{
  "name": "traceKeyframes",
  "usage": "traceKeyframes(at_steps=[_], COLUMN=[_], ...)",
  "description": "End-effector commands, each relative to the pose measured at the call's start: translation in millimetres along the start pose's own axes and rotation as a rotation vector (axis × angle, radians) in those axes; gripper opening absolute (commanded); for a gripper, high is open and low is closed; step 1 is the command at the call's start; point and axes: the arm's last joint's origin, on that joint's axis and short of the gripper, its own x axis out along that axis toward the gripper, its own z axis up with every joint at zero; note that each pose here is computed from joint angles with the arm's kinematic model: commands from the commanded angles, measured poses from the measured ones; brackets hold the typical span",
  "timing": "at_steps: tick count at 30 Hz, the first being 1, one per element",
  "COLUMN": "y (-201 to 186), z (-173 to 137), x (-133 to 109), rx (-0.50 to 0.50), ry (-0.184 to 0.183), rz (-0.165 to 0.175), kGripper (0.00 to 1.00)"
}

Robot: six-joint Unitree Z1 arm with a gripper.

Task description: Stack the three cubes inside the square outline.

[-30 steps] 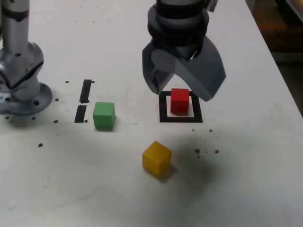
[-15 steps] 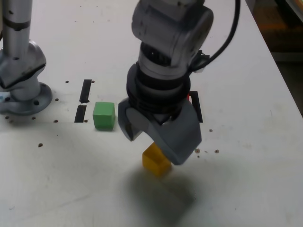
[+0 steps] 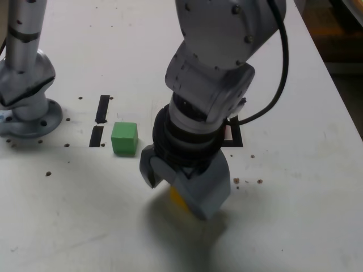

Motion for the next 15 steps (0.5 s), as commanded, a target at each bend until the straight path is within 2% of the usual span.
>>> traceKeyframes(at_steps=[1,5,7,10,15], y=[1.2,1.9,2.1,2.1,2.0], z=[1.0,4.8,6.7,8.1,8.1], x=[1.9,1.8,1.5,1.7,3.8], rx=[-0.002,-0.004,-0.005,-0.005,-0.004], ry=[0.002,-0.029,-0.047,-0.058,-0.054], rz=[0.003,0.012,0.014,0.014,0.012], kGripper=[0.75,0.46,0.37,0.32,0.31])
